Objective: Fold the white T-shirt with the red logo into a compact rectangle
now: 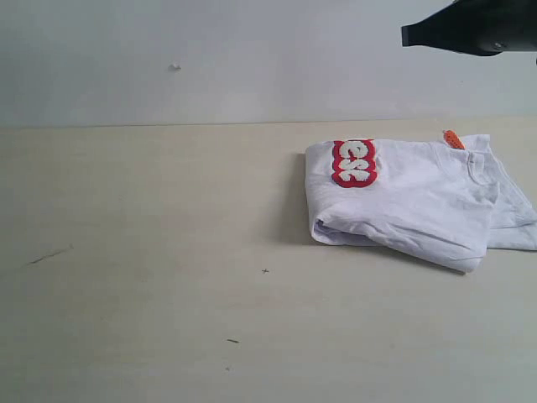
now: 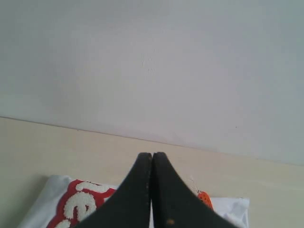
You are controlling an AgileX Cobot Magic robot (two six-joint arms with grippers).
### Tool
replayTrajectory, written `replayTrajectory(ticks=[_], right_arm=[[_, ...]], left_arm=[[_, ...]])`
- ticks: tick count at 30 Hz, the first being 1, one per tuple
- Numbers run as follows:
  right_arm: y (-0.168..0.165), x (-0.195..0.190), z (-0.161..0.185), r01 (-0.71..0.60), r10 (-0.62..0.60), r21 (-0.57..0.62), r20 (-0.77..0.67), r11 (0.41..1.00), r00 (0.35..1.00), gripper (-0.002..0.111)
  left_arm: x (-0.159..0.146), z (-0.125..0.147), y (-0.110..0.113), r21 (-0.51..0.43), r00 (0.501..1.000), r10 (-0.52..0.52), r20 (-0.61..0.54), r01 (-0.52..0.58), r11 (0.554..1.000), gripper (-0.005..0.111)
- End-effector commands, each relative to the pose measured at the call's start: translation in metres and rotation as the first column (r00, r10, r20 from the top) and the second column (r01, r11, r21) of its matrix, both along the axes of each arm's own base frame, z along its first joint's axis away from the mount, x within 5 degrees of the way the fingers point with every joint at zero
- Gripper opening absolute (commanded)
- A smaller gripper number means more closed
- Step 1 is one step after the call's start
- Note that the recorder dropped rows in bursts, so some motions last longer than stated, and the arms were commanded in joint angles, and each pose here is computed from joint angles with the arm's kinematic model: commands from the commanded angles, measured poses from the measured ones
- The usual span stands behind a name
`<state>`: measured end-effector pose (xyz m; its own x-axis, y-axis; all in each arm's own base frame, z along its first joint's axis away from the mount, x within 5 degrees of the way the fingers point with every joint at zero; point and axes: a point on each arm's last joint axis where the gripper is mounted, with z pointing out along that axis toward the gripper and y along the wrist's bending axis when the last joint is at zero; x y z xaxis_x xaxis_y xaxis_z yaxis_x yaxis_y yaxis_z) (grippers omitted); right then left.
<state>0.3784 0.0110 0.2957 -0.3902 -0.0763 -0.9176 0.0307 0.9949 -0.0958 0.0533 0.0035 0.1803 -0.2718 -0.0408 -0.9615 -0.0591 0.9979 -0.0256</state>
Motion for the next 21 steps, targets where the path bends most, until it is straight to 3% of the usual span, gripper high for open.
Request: replayTrajectory(ticks=[1,5,8,14,19,21], right_arm=[[0.001,-0.002,0.001,-0.005,0.005,-0.003,0.001,1.000,1.000,0.000],[0.000,-0.002,0.001,0.003,-0.003,0.013,0.003,1.000,1.000,0.000],[-0.003,-0.002,0.000,0.023,-0.023,-0.048,-0.007,0.999,1.000,0.000],[-0.026,-0.008,0.000,0.252,-0.259,-0.141,-0.030,0.957,0.965,0.000],[-0.029,-0.009,-0.012,0.214,-0.246,-0.280,-0.084,0.936,0.966,0.000],[-0.036,-0.006,-0.030,0.280,-0.336,-0.322,-0.130,0.904,0.933,0.000]], left_arm=[[0.000,0.001,0.000,0.002,1.000,0.003,0.011,-0.003,1.000,0.000],[0.000,0.001,0.000,0.002,1.000,0.003,0.011,-0.003,1.000,0.000],[0.000,0.001,0.000,0.002,1.000,0.003,0.011,-0.003,1.000,0.000],[0.000,0.001,0.000,0.002,1.000,0.003,0.011,-0.003,1.000,0.000],[0.000,0.001,0.000,0.002,1.000,0.003,0.011,-0.003,1.000,0.000],[0.000,0.001,0.000,0.002,1.000,0.003,0.011,-0.003,1.000,0.000]])
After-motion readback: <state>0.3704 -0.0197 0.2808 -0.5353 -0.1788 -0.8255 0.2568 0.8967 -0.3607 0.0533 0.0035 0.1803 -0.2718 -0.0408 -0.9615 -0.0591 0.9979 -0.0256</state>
